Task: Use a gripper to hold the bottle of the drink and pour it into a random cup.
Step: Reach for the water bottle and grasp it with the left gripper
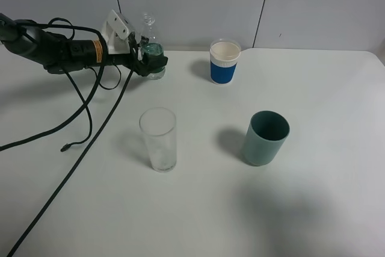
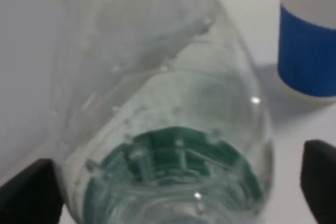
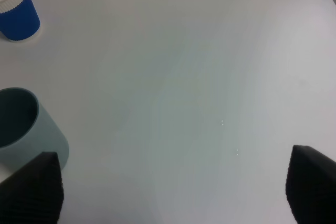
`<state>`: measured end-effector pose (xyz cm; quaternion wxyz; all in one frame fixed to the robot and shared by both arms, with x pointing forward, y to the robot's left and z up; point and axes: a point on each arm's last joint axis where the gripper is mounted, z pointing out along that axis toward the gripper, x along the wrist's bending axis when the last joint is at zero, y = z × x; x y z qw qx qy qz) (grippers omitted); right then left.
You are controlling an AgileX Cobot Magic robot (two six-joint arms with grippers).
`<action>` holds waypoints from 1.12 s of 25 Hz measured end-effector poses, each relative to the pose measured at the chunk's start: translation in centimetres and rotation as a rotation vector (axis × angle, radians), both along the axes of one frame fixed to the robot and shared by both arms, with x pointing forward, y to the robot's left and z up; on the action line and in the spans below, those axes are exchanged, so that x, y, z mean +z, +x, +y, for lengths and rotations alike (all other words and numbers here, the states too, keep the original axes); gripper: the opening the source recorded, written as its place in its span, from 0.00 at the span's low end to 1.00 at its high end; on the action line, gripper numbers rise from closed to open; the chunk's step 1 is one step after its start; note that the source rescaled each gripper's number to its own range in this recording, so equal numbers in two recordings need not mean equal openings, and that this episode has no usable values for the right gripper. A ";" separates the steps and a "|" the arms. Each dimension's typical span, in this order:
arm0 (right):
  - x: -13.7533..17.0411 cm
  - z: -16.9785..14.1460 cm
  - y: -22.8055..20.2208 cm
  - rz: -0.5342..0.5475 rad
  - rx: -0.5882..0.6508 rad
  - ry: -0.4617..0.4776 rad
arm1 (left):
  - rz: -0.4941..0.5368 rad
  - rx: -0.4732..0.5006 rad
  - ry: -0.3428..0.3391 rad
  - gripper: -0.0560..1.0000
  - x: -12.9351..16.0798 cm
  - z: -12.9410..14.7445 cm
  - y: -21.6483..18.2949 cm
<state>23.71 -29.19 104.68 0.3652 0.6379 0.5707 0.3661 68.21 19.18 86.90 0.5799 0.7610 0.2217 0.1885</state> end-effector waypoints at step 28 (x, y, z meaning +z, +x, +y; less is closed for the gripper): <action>0.0 0.0 0.0 0.000 0.000 0.000 | 0.024 0.031 -0.054 0.05 -2.7 0.0 0.2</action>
